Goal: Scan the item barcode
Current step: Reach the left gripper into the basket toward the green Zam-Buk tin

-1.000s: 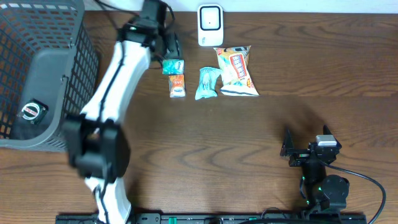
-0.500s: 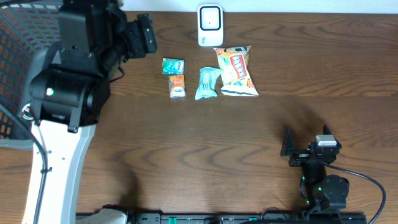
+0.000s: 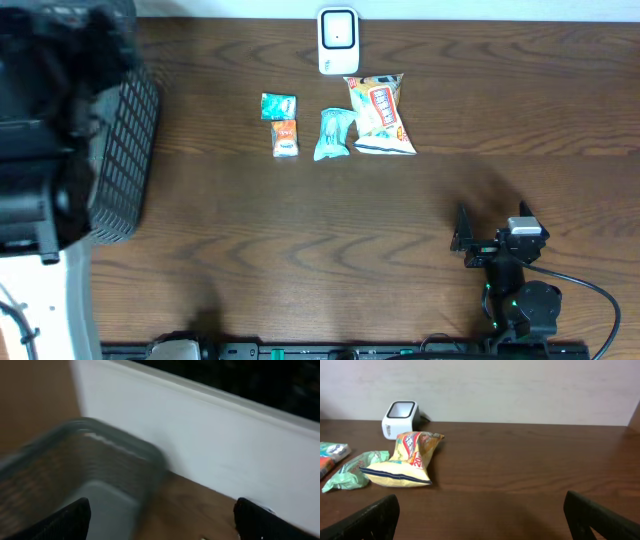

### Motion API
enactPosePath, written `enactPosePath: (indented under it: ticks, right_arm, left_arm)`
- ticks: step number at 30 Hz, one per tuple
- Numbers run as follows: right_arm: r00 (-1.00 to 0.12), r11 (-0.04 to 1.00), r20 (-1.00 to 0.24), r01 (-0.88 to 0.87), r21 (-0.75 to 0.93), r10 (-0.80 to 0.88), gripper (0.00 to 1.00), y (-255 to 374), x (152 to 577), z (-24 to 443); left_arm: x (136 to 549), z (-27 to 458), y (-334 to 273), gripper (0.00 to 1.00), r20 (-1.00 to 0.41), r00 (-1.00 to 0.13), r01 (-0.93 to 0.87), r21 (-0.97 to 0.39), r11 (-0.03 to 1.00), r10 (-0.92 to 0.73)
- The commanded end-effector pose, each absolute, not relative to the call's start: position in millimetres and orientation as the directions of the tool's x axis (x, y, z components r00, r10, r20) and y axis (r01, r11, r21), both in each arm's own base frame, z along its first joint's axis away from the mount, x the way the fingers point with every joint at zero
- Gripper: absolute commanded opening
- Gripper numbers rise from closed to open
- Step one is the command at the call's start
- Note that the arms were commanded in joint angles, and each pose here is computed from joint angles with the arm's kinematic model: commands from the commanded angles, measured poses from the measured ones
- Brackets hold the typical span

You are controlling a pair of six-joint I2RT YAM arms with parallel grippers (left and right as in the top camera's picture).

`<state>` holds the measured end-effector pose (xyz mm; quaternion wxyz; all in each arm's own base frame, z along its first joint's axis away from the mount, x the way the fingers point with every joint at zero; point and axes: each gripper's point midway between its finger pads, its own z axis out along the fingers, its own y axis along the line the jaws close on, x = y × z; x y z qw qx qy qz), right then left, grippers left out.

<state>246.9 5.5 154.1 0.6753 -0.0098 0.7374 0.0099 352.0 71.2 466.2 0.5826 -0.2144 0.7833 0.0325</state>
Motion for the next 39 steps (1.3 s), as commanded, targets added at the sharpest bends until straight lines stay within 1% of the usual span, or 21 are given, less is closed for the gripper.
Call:
enactPosePath:
  ticks: [1,4,5,7,8,10,12,15,16,21,26,28,29,30,33,35,39]
  right_arm:
    - [-0.090,1.000,-0.996,-0.021,0.015,0.013,0.99,5,247,153]
    - [-0.090,1.000,-0.996,-0.021,0.015,0.013,0.99,5,247,153]
    - [-0.090,1.000,-0.996,-0.021,0.015,0.013,0.99,5,247,153]
    - [-0.090,1.000,-0.996,-0.021,0.015,0.013,0.99,5,247,153]
    - [-0.090,1.000,-0.996,-0.021,0.015,0.013,0.99,5,247,153]
    - [-0.090,1.000,-0.996,-0.021,0.015,0.013,0.99,5,247,153]
    - [-0.090,1.000,-0.996,-0.021,0.015,0.013,0.99,5,247,153]
    - [-0.090,1.000,-0.996,-0.021,0.015,0.013,0.99,5,247,153]
    - [-0.090,1.000,-0.996,-0.021,0.015,0.013,0.99,5,247,153]
    - [-0.090,1.000,-0.996,-0.021,0.015,0.013,0.99,5,247,153]
    - [-0.090,1.000,-0.996,-0.021,0.015,0.013,0.99,5,247,153]
    - [-0.090,1.000,-0.996,-0.021,0.015,0.013,0.99,5,247,153]
    - [-0.090,1.000,-0.996,-0.021,0.015,0.013,0.99,5,247,153]
    - [-0.090,1.000,-0.996,-0.021,0.015,0.013,0.99,5,247,153]
    - [-0.090,1.000,-0.996,-0.021,0.015,0.013,0.99,5,247,153]
    - [-0.090,1.000,-0.996,-0.021,0.015,0.013,0.99,5,247,153]
    - [-0.090,1.000,-0.996,-0.021,0.015,0.013,0.99,5,247,153]
  left_arm:
    - [337,456,121,0.90,-0.898,-0.182,-0.535,-0.251,0.807,-0.401]
    - [328,433,159,0.91,-0.855,-0.167,-0.650,-0.279,0.707,-0.490]
    - [325,422,174,0.91,-0.832,-0.150,-0.693,-0.296,0.657,-0.534]
    - [321,396,199,0.96,-0.756,-0.077,-0.776,-0.365,0.515,-0.651]
    - [319,385,207,0.96,-0.721,-0.050,-0.804,-0.382,0.456,-0.692]
    - [316,361,220,0.97,-0.666,-0.028,-0.849,-0.378,0.370,-0.745]
    - [315,333,235,0.98,-0.622,-0.044,-0.891,-0.330,0.313,-0.782]
    - [318,301,249,1.00,-0.577,-0.073,-0.923,-0.271,0.274,-0.814]
    - [320,294,252,0.98,-0.567,-0.079,-0.928,-0.258,0.268,-0.820]
    - [329,251,275,0.98,-0.504,-0.047,-0.958,-0.221,0.181,-0.862]
    - [340,205,286,0.98,-0.450,-0.088,-0.974,-0.146,0.171,-0.889]
    - [344,189,289,0.98,-0.436,-0.130,-0.974,-0.111,0.196,-0.891]
    - [347,173,291,0.98,-0.415,-0.171,-0.973,-0.073,0.220,-0.894]
    - [348,164,291,0.98,-0.402,-0.187,-0.972,-0.056,0.228,-0.896]
    - [340,132,300,0.98,-0.381,-0.217,-0.976,0.058,0.211,-0.899]
    - [337,119,302,0.98,-0.367,-0.233,-0.972,0.098,0.211,-0.901]
    - [338,88,303,0.98,-0.310,-0.310,-0.949,0.162,0.271,-0.899]
